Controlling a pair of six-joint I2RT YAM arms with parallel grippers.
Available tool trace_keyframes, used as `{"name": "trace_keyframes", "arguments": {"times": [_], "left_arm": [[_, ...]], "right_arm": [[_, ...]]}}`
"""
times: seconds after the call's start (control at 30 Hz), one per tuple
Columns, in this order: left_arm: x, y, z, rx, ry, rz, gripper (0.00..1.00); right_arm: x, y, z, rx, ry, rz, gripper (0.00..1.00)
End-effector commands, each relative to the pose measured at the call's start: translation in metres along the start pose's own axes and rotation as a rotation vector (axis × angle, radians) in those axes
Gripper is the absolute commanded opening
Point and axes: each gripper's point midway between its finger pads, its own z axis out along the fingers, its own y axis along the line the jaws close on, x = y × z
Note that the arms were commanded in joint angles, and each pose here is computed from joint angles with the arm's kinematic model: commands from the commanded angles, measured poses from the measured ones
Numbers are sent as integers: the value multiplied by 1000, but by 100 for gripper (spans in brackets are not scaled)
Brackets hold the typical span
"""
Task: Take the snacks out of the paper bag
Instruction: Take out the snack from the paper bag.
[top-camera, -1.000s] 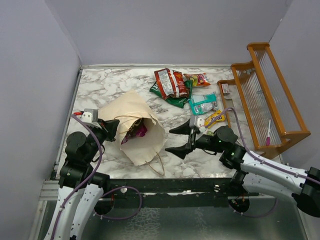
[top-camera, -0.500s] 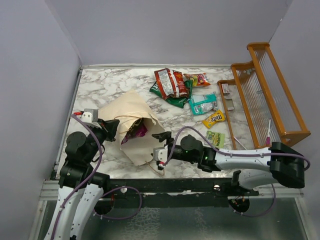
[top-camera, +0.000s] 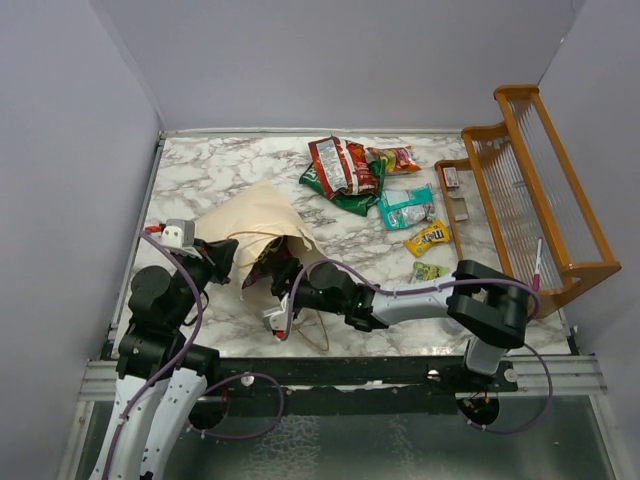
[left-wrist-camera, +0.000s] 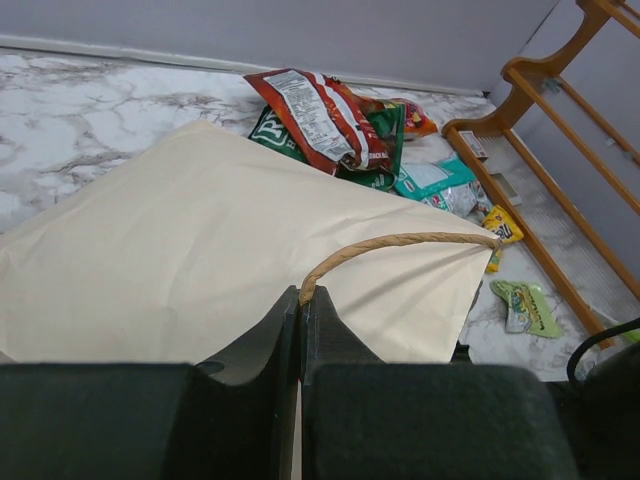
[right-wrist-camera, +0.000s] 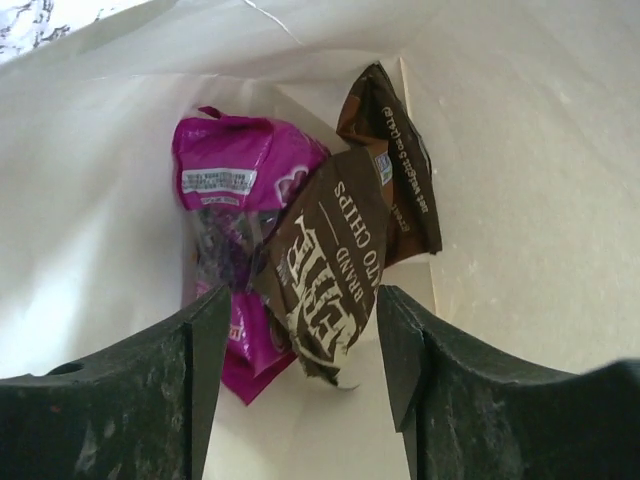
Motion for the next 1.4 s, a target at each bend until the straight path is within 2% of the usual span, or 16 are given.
{"name": "trace_keyframes", "arguments": {"times": [0.0, 0.33, 0.63, 0.87, 1.07, 1.3, 1.37], "left_arm": [[-6, 0, -2, -6, -30, 1, 0], [-7, -1, -4, -1, -39, 3, 0], [-7, -1, -4, 0, -38, 3, 0], [-7, -1, -4, 3, -40, 3, 0], [-7, -1, -4, 0, -40, 3, 0], [-7, -1, -4, 0, -38, 4, 0], [-7, -1, -4, 0, -37, 2, 0]], "right_arm": [[19, -29, 16, 66, 16, -82, 58], [61, -13, 31, -58, 101, -165, 56], [64, 0, 28, -118, 86, -147, 57], [65, -7, 41, -62, 29, -51, 58], [73, 1, 57, -93, 40, -81, 56], [77, -16, 76, -10, 47, -133, 55], [81, -20, 79, 14, 66, -134, 50]]}}
